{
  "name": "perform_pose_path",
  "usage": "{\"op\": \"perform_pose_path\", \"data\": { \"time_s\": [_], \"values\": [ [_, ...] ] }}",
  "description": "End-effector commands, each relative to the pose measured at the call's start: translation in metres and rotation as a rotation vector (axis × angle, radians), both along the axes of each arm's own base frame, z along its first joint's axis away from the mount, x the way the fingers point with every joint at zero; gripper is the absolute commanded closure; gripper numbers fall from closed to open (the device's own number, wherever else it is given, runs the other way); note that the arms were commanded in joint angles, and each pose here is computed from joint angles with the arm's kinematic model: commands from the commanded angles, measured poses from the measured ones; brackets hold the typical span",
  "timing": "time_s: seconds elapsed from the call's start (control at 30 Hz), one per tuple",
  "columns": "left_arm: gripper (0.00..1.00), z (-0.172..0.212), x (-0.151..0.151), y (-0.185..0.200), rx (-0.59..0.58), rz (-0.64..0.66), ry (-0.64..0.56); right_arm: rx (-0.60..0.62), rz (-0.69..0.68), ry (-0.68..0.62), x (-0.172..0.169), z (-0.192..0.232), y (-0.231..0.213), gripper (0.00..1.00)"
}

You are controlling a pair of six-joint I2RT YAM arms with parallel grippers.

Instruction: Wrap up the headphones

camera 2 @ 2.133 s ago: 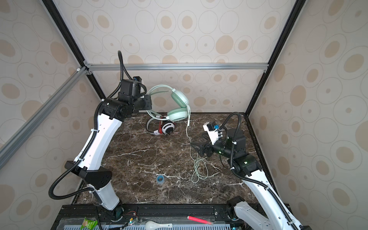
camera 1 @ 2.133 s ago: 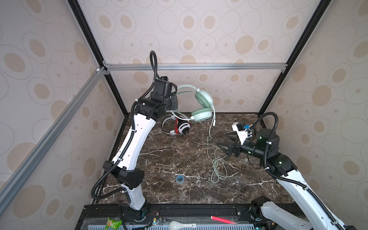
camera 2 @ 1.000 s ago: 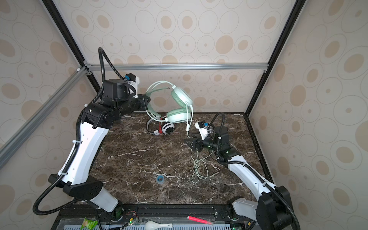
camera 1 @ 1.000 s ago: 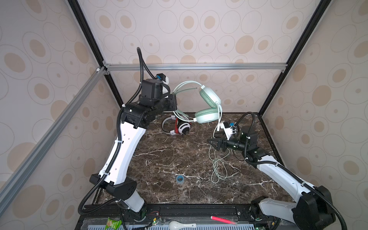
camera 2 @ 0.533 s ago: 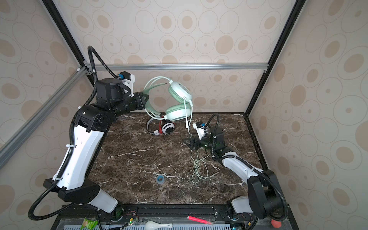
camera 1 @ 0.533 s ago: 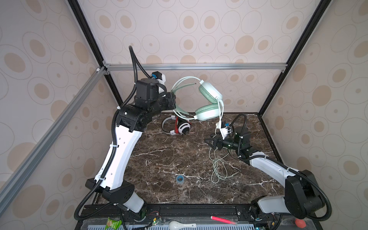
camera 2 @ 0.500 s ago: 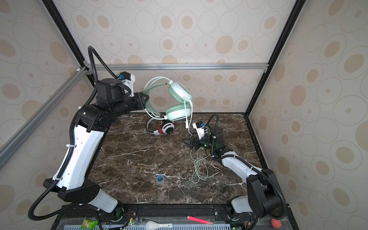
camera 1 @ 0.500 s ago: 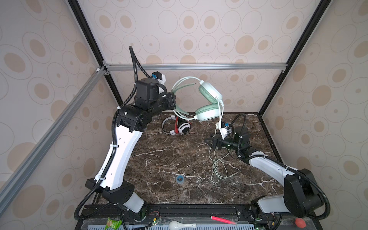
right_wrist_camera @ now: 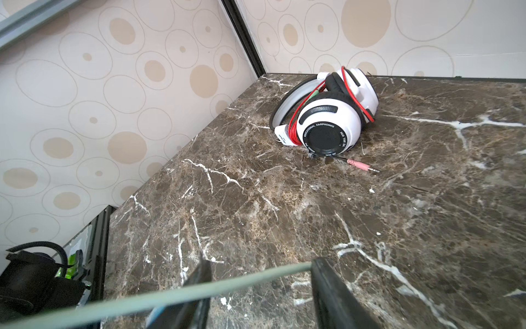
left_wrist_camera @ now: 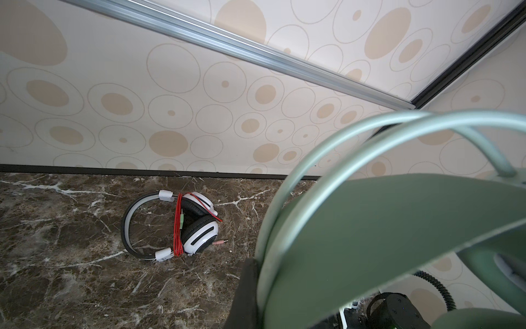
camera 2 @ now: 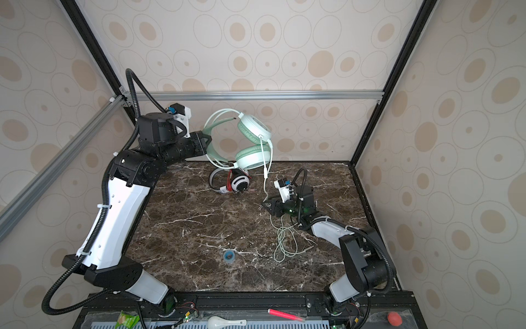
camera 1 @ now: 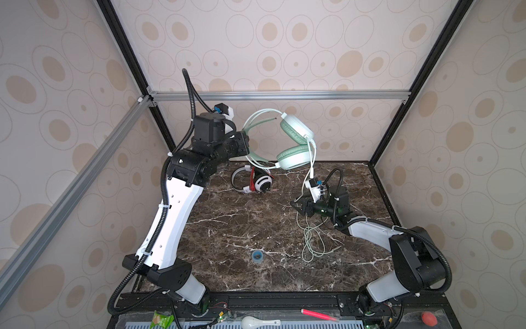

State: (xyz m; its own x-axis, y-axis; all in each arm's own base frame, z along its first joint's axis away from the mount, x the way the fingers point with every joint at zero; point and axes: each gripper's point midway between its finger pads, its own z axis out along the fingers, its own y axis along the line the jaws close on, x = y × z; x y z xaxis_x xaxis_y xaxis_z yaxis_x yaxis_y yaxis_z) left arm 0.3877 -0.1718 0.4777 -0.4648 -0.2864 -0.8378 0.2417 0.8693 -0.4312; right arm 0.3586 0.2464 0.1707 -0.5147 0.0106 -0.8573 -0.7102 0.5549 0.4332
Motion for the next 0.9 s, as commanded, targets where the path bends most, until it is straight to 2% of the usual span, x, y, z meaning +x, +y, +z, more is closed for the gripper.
{"op": "perform_pose_path", "data": {
  "time_s": [0.0, 0.07, 0.13, 0.3, 0.43, 0.47, 0.7, 0.8, 0.87],
  "values": [
    [1.0, 0.047, -0.012, 0.004, -0.118, -0.015, -0.117, 0.02, -0.011, -0.006, 0.005, -0.006, 0.0, 0.31],
    [1.0, 0.047, -0.011, 0.005, -0.122, -0.018, -0.115, 0.024, -0.021, -0.004, 0.009, -0.01, 0.0, 0.25],
    [1.0, 0.048, -0.012, 0.006, -0.125, -0.018, -0.117, 0.029, -0.023, 0.008, 0.012, -0.015, 0.001, 0.24],
    [1.0, 0.05, -0.01, 0.011, -0.137, -0.015, -0.121, 0.039, -0.027, 0.041, 0.017, -0.031, 0.004, 0.26],
    [1.0, 0.049, -0.008, 0.013, -0.138, -0.008, -0.117, 0.042, -0.027, 0.075, 0.018, -0.046, 0.005, 0.31],
    [1.0, 0.049, -0.008, 0.014, -0.138, -0.008, -0.117, 0.045, -0.025, 0.082, 0.017, -0.049, 0.005, 0.36],
    [1.0, 0.04, 0.001, 0.03, -0.143, 0.062, -0.098, 0.029, -0.03, 0.114, 0.006, -0.054, 0.0, 0.87],
    [1.0, 0.032, 0.006, 0.039, -0.138, 0.104, -0.086, -0.014, -0.061, 0.127, -0.003, -0.053, -0.009, 0.99],
    [1.0, 0.025, 0.011, 0.045, -0.137, 0.137, -0.075, -0.055, -0.075, 0.132, -0.012, -0.052, -0.016, 1.0]
  ]
}}
